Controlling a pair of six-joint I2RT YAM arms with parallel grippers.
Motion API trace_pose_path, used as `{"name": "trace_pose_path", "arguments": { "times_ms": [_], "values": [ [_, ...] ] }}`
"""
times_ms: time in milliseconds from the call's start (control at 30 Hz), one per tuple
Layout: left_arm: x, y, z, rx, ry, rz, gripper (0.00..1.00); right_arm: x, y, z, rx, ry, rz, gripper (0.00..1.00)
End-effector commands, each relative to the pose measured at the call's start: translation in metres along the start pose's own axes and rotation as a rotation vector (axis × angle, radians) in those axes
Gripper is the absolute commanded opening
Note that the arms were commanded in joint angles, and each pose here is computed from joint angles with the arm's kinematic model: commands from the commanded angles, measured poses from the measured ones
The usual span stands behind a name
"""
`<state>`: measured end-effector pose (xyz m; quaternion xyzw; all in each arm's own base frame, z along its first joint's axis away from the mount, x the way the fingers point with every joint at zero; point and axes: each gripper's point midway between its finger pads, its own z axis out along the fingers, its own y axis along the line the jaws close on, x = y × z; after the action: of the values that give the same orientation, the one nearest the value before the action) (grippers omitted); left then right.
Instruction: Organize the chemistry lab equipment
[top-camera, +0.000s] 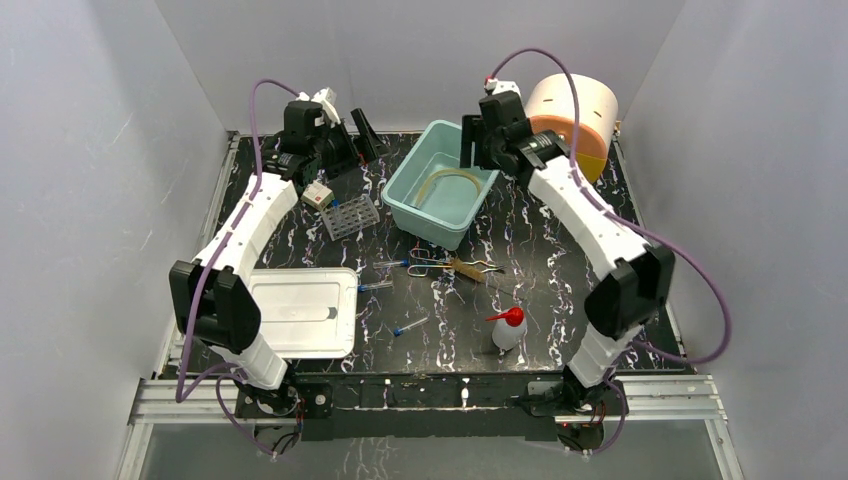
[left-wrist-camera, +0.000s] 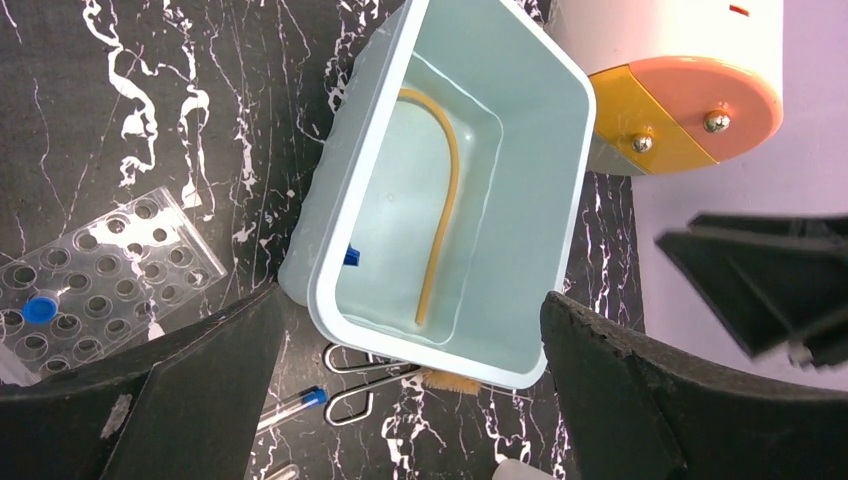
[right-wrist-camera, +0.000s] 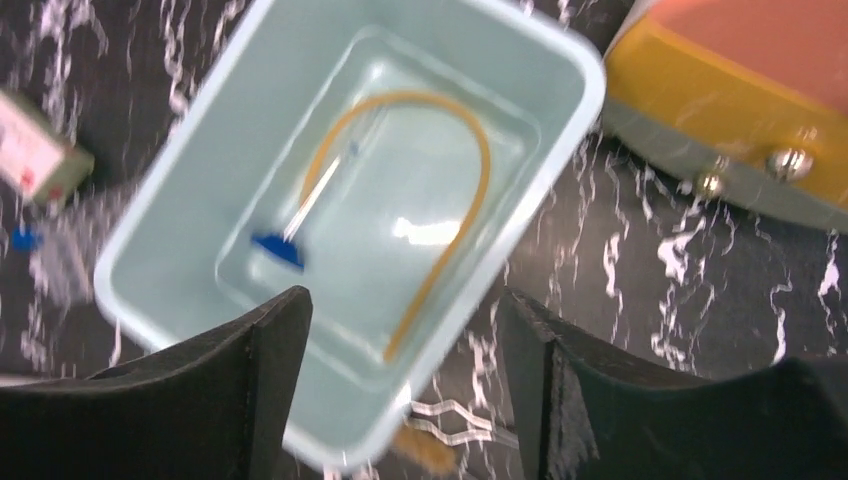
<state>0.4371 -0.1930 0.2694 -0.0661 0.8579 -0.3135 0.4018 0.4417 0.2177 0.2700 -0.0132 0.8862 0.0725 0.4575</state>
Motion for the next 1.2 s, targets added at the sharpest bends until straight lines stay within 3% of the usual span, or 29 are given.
{"name": "trace_pose_path", "arguments": {
  "times_ms": [0,567,800,933,1167],
  "values": [
    [-0.009,-0.016,-0.023,0.046,-0.047,0.02,0.98,0.033,0.002,-0.057,-0.159,0.094,-0.064,0.8],
    [0.004,-0.023,-0.026,0.094,-0.009,-0.018,0.98,0.197,-0.031,-0.175,-0.293,0.504,0.057,0.91],
    [0.012,-0.03,-0.033,0.116,-0.015,0.028,0.98,0.246,-0.06,-0.184,-0.013,0.674,0.215,0.88],
    [0.014,-0.033,-0.036,0.119,-0.026,0.044,0.98,0.261,-0.073,-0.194,0.1,0.706,0.259,0.87],
    [0.033,-0.035,-0.04,0.13,0.001,0.053,0.98,0.287,-0.07,-0.199,0.099,0.79,0.315,0.9]
  ]
}}
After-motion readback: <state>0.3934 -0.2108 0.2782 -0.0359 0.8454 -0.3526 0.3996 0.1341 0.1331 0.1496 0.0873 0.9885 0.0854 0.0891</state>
